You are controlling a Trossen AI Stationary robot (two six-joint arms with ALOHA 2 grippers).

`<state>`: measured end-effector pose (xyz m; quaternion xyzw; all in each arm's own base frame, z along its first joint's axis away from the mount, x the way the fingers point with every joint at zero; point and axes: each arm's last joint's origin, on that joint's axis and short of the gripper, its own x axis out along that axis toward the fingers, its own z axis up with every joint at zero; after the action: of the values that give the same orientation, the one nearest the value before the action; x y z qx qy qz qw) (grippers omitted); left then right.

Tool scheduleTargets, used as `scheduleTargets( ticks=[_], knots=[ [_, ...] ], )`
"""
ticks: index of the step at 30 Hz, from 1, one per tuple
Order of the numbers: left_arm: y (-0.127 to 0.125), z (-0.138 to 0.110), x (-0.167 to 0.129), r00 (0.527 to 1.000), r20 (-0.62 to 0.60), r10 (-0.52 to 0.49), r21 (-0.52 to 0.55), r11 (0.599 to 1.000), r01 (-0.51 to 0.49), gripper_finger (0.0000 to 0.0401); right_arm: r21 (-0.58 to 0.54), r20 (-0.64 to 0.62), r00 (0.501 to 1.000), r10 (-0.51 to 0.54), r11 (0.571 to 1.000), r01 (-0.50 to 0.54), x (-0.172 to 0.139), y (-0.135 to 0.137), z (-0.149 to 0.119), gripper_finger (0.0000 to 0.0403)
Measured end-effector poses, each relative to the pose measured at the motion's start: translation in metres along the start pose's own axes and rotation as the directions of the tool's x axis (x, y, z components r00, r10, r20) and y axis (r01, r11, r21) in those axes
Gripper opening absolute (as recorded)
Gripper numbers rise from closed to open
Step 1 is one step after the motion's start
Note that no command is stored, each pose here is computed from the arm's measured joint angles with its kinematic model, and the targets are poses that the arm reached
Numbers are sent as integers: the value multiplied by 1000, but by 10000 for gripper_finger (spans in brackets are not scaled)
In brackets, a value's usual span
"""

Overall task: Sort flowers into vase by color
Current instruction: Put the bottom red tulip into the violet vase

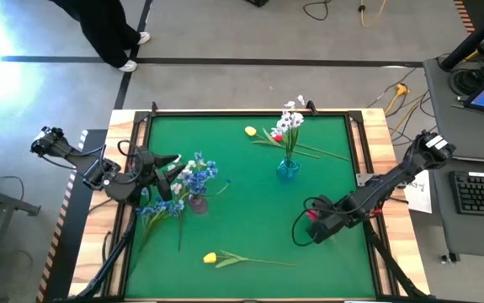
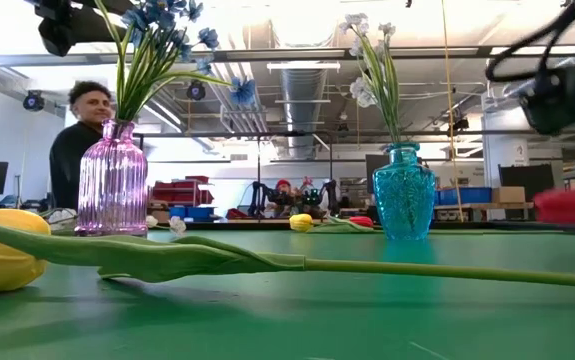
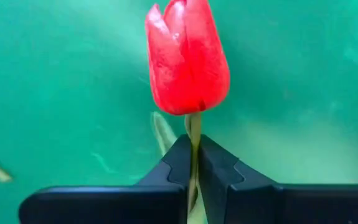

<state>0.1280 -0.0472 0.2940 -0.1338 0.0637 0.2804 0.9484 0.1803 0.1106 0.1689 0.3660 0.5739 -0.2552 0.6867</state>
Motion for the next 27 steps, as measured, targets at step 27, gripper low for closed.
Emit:
scheduleTargets(
  ticks=[27],
  knots=[
    [-23,58,-7,998,51,-30,132,991,23,197,-747,639,265,722,665,-12,-101,65,79,13]
  ],
)
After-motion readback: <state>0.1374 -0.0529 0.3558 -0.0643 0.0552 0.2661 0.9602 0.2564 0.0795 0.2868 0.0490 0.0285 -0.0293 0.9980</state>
